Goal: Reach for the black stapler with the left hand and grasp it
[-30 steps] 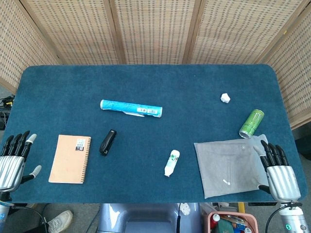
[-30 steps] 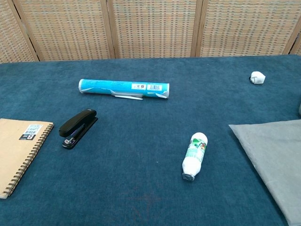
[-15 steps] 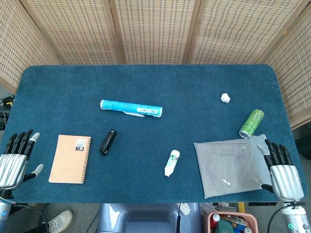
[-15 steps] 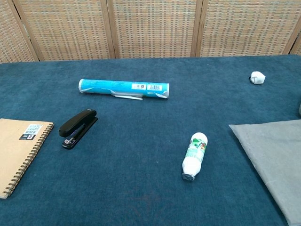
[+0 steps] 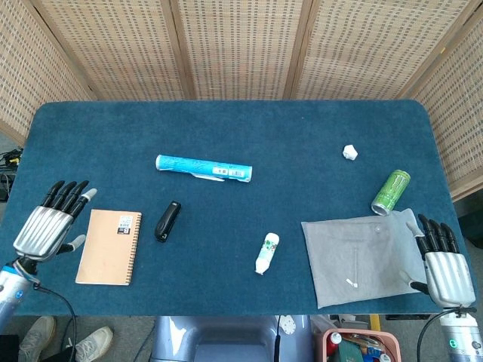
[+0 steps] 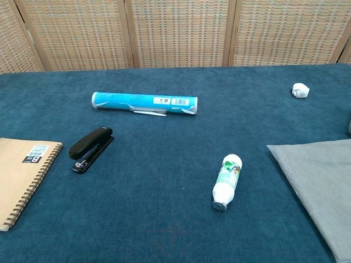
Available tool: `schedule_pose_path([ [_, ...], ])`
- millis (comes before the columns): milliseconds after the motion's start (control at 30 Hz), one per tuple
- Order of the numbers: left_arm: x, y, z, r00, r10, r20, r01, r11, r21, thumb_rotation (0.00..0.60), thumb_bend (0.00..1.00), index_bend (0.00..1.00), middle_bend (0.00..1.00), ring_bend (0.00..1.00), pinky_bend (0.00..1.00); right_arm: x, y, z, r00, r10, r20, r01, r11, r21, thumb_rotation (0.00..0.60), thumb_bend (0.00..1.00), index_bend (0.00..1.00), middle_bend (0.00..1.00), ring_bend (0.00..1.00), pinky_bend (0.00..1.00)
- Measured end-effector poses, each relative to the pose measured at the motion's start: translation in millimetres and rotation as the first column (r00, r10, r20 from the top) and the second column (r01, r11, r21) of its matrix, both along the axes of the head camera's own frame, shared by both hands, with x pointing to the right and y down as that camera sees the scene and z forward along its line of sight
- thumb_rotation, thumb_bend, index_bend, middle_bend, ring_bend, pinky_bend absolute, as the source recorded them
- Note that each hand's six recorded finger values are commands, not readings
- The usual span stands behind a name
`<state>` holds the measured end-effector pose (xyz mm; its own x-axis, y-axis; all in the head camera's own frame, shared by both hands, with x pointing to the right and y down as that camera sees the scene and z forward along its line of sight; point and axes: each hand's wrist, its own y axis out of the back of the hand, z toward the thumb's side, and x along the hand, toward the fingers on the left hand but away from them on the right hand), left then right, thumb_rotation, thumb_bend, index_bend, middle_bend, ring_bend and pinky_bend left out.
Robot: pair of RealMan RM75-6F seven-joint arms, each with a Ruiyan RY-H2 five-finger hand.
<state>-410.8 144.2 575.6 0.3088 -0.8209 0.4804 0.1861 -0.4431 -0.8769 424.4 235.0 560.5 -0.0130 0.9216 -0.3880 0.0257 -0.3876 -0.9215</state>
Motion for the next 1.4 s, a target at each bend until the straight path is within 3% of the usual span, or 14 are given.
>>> schedule_pose_path([
  [267,38.1,-41.7,27.9,0.979,0.198,0.048,-0.193,0.977,-0.087,0.600,0.22,0.08,0.00,0.00,0.00,11.7,-3.8,11.2,0.999,0.036,-0.018,-0.036,0.999,-0.026,0.600,0.11,0.00,0.00,0.00,0.00],
  [633,87.7,-43.7,72.7,0.926,0.368,0.082,-0.350,0.921,-0.172,0.600,0.20,0.07,0.00,0.00,0.00,25.5,-7.1,19.2,0.996,0.079,-0.035,-0.081,0.996,-0.043,0.600,0.11,0.00,0.00,0.00,0.00],
  [933,99.3,-42.1,98.7,0.902,0.418,0.108,-0.388,0.895,-0.221,0.600,0.20,0.07,0.00,0.00,0.00,34.2,-8.4,18.6,0.994,0.106,-0.039,-0.108,0.994,-0.030,0.600,0.12,0.00,0.00,0.00,0.00],
  [1400,120.2,-47.7,124.3,0.887,0.445,0.121,-0.405,0.878,-0.256,0.600,0.20,0.08,0.00,0.00,0.00,38.4,-8.8,21.7,0.992,0.118,-0.042,-0.120,0.992,-0.037,0.600,0.12,0.00,0.00,0.00,0.00],
])
